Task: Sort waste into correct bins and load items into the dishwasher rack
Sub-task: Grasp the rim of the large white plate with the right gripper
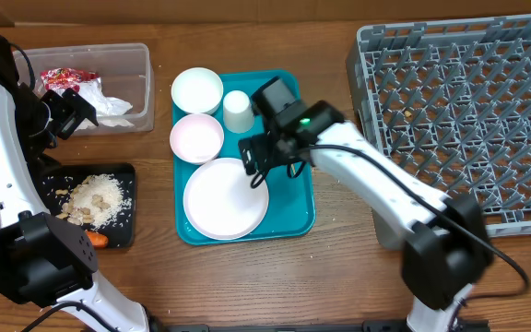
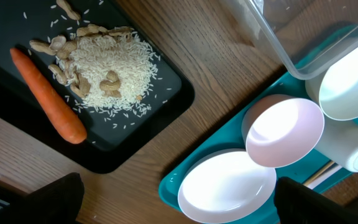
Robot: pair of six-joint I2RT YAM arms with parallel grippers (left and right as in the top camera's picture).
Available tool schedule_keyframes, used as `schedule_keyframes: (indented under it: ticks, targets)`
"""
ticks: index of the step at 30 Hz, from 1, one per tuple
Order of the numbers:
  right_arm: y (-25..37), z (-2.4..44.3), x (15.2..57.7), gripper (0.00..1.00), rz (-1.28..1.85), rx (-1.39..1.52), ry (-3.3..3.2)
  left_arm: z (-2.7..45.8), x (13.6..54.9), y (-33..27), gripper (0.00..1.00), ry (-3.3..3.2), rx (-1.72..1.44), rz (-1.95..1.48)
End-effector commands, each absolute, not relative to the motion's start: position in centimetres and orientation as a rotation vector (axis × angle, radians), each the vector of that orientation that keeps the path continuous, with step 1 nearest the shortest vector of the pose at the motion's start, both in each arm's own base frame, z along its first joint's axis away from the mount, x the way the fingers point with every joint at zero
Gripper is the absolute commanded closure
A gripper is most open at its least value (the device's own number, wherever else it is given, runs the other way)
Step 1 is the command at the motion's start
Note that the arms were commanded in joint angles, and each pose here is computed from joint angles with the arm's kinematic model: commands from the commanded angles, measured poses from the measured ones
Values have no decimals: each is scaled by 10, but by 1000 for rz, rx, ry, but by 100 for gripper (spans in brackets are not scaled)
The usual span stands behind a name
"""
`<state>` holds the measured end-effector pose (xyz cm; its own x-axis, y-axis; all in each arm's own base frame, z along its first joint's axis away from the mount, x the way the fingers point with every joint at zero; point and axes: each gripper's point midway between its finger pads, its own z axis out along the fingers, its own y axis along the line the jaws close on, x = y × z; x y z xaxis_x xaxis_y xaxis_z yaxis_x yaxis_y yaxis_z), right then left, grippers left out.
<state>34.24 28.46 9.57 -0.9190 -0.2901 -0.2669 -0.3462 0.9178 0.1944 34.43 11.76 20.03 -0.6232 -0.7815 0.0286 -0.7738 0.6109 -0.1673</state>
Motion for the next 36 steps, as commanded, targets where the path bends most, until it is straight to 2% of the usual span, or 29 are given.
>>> schedule_keyframes:
  ticks: [1, 4, 6, 8, 13, 18, 21, 25, 29, 30, 36]
  targets:
    - [301, 82, 332, 0, 480, -521, 2905, 208, 342, 113, 0, 2756, -1339, -260]
    - [303, 61, 322, 9, 510, -532, 2979, 208, 342, 113, 0, 2756, -1339, -260]
    - [300, 48, 317, 11, 490, -530, 3018, 208, 342, 113, 0, 2756, -1339, -260]
    - [297, 36, 312, 20, 468, -526, 3055, 208, 342, 113, 0, 2756, -1339, -260]
    - [291, 17, 300, 35, 398, -485, 3096, 208, 342, 113, 0, 2756, -1339, -260]
    - [281, -2, 293, 39, 312, -429, 3115, 208, 342, 113, 0, 2756, -1339, -260]
    - [278, -8, 290, 51, 309, -396, 3126, 208, 342, 113, 0, 2756, -1339, -260]
    - [279, -7, 291, 85, 310, -350, 3132, 208, 342, 113, 0, 2756, -1339, -260]
    - [279, -1, 293, 92, 305, -325, 3141, 208, 342, 113, 0, 2756, -1339, -260]
    - [277, 3, 293, 96, 299, -320, 3147, 208, 342, 113, 0, 2756, -1339, -260]
    - [254, 47, 312, 96, 238, -227, 3139, 208, 342, 113, 0, 2756, -1339, -260]
